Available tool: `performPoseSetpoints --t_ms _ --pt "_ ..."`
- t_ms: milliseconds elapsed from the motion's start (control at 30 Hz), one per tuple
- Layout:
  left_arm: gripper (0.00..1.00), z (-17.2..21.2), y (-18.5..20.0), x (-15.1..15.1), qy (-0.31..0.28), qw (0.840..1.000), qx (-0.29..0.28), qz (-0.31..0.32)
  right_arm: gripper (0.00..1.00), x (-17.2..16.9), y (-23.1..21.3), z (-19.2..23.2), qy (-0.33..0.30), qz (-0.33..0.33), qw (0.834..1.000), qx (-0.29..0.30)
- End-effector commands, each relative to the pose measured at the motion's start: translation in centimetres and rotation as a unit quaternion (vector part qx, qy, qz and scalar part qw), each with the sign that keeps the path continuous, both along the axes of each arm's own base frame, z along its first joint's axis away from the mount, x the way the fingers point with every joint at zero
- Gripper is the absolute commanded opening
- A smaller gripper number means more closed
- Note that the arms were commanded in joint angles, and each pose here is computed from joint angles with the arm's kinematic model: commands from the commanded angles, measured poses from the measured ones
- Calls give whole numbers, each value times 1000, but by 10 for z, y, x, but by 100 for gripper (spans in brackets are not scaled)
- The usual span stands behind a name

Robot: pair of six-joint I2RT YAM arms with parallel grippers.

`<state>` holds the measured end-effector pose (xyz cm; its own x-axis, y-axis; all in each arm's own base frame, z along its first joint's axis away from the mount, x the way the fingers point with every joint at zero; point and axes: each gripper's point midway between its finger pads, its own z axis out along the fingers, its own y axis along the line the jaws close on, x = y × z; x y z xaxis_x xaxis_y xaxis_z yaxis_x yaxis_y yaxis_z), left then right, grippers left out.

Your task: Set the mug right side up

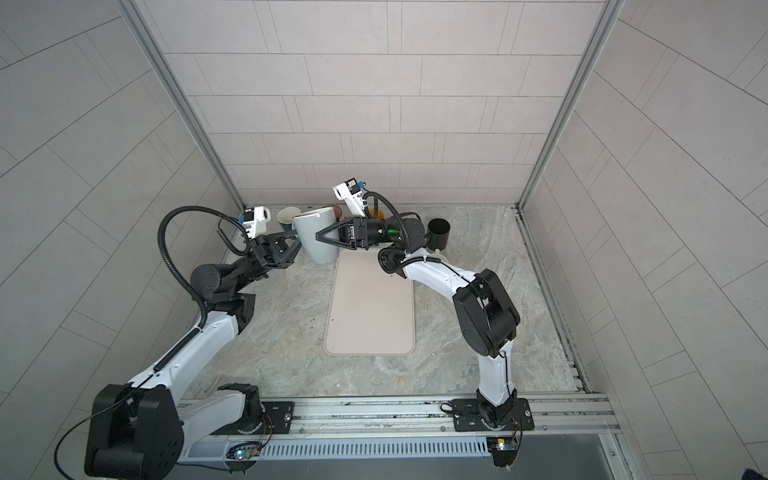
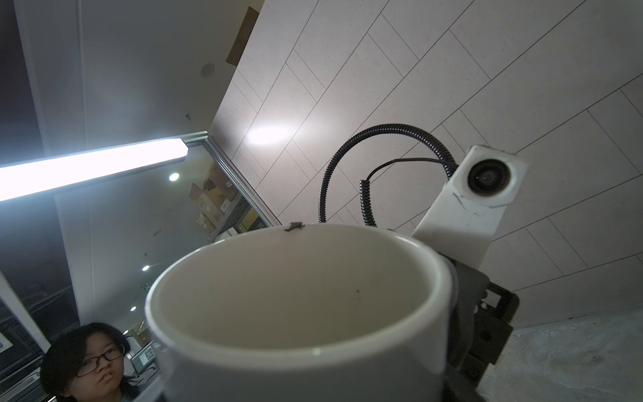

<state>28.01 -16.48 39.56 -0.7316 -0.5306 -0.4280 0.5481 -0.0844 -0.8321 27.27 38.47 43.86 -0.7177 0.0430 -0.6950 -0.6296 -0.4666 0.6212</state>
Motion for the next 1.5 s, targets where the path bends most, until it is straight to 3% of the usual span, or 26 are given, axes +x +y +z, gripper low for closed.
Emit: performPoseSetpoints --t_ms 0,167,467,1467 --pt "0 23 -7 -34 -93 995 14 -24 0 3 5 -6 40 9 999 -9" --pt "0 29 -5 -38 -103 994 10 -19 0 12 -2 -9 49 -6 999 -10" --pt "0 31 -4 -36 -101 995 4 -14 27 20 -10 -17 57 -18 998 -16" --pt "0 34 -5 -29 -96 995 4 -17 57 46 -34 -63 102 -55 992 -53"
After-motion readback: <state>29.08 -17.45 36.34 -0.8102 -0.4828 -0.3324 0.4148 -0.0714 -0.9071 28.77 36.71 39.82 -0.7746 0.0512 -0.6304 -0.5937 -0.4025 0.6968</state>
